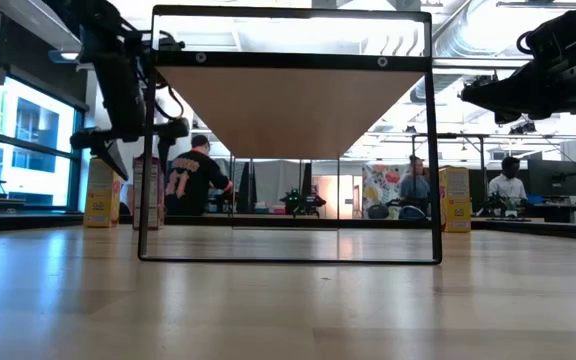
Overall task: Stack cereal on shelf
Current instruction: Put the top purple cereal box on the shelf
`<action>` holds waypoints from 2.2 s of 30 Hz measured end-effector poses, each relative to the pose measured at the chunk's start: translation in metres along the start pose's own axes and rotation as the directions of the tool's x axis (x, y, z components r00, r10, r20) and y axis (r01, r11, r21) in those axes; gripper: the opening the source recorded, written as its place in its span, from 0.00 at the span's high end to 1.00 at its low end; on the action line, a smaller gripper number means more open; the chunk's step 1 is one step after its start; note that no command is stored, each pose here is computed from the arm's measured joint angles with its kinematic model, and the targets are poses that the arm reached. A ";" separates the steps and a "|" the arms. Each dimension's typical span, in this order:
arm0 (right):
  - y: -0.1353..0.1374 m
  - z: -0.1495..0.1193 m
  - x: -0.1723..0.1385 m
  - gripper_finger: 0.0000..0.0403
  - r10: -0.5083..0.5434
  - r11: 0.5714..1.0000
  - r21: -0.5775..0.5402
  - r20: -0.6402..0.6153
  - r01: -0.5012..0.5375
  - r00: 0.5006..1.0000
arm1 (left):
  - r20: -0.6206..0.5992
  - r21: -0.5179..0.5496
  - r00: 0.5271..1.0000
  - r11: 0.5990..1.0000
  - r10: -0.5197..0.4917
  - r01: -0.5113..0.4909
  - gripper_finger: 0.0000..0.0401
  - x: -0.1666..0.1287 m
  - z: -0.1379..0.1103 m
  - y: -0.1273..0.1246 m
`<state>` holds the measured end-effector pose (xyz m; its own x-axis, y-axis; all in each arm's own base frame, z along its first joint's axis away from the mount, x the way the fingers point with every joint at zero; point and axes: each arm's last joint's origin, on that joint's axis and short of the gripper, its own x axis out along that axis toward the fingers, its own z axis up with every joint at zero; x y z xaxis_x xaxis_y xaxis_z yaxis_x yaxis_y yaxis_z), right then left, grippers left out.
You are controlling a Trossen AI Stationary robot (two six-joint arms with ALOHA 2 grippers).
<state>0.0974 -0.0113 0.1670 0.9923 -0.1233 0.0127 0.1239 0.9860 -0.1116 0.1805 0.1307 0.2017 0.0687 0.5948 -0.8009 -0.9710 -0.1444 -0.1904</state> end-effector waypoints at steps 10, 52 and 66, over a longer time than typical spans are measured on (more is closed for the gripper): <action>0.000 0.000 0.000 1.00 0.000 1.000 0.000 -0.001 0.000 1.000 | 0.032 -0.039 0.999 0.999 -0.027 0.028 0.22 0.009 -0.007 0.003; 0.000 0.000 0.000 1.00 0.000 1.000 0.000 0.000 0.000 1.000 | 0.267 0.035 0.824 0.860 -0.500 0.510 0.66 -0.122 0.060 -0.004; 0.000 0.000 0.000 1.00 0.000 1.000 0.000 0.000 0.000 1.000 | 0.166 0.337 0.849 0.838 -0.502 0.430 0.70 -0.172 0.046 -0.099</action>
<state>0.0975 -0.0113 0.1669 0.9923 -0.1233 0.0124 0.1239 0.9860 -0.1118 0.2548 0.0792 0.3840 0.5076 0.7089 -0.4897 -0.8612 0.4009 -0.3124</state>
